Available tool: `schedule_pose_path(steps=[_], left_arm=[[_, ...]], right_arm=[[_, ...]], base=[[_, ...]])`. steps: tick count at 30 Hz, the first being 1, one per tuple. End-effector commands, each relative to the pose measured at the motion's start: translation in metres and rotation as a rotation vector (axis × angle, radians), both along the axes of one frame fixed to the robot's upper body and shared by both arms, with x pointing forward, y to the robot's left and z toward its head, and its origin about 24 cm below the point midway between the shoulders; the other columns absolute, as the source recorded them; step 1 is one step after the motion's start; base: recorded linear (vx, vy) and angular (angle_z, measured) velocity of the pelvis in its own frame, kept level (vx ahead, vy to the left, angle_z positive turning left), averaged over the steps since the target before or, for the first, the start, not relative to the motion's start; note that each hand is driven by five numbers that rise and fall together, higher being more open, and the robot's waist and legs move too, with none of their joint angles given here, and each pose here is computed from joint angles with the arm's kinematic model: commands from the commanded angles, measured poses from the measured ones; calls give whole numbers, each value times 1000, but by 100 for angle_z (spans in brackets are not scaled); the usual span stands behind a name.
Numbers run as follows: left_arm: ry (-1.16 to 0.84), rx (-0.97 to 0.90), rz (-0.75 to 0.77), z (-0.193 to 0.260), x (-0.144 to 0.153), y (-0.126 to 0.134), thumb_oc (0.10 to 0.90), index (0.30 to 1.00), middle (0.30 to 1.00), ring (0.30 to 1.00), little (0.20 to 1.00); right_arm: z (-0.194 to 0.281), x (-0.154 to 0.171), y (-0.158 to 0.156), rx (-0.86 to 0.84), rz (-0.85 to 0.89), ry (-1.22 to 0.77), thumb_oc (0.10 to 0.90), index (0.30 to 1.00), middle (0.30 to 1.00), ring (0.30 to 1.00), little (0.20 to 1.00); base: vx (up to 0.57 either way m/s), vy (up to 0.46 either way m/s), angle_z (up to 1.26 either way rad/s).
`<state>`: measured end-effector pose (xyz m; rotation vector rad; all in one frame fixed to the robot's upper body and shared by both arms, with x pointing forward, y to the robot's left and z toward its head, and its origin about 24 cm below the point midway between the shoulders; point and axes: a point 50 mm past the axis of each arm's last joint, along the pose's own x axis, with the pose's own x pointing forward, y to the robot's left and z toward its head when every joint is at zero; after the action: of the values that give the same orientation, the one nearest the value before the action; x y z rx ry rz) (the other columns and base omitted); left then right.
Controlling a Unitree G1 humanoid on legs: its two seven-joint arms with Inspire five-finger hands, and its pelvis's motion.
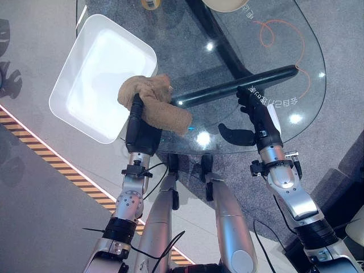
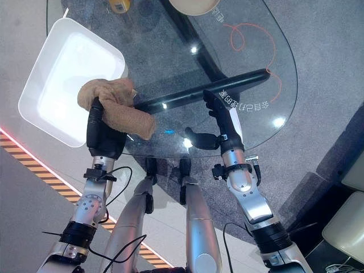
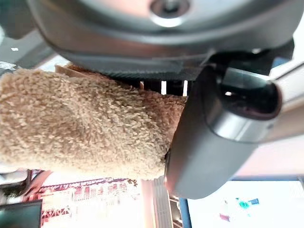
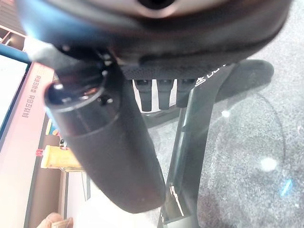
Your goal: Wipe the table with a cloth and put it in the basket.
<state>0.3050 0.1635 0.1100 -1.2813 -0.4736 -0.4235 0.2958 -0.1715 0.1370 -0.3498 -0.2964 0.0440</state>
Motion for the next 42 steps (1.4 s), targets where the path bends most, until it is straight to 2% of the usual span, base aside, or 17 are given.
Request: schedule_pose_path(steps=[1,5,6,9,10,11,12,13,18,27,33,42], left_arm=[[-356,141,145,66,-22,15,100,300,300,300,200],[-255,300,315,66,-23,28,100,300,300,300,200],[-189,384,427,64,-23,39,100,300,300,300,200],[-121,476,583,62,-27,52,100,300,300,300,200],[-63,557,731,61,-31,62,100,300,300,300,200],[-43,594,790,61,-33,66,100,300,300,300,200],[-22,612,834,62,-33,69,100,300,300,300,200],[28,646,946,64,-36,77,100,300,300,300,200],[111,696,1180,77,-33,98,100,300,300,300,200],[193,759,1355,100,-16,110,100,300,300,300,200],[167,816,1478,121,-11,112,100,300,300,300,200],[183,894,1525,137,1,110,100,300,300,300,200]], right_arm=[[33,-14,1,46,65,-167,800,900,900,900,900],[27,-15,1,40,83,-122,800,900,900,900,900],[22,-15,1,35,94,-93,800,900,900,900,900],[16,-17,1,31,107,-61,800,900,900,900,900],[11,-17,0,27,119,-36,800,900,900,900,900],[10,-17,0,27,125,-25,800,900,900,900,900],[8,-17,0,28,129,-15,800,900,900,900,900],[5,-16,1,19,144,16,800,900,900,900,900],[0,-7,9,-11,189,95,800,900,900,900,900],[-4,6,33,-24,298,238,800,900,900,900,900],[-7,13,39,-44,304,302,800,900,900,900,900],[-9,19,42,-84,306,363,800,900,900,900,900]], base=[[0,0,0],[-3,19,0],[-4,39,0],[0,56,-1],[9,71,-3],[9,64,-4],[10,61,-3],[8,54,-2],[3,66,2],[6,65,5],[19,81,1],[21,62,-1]])
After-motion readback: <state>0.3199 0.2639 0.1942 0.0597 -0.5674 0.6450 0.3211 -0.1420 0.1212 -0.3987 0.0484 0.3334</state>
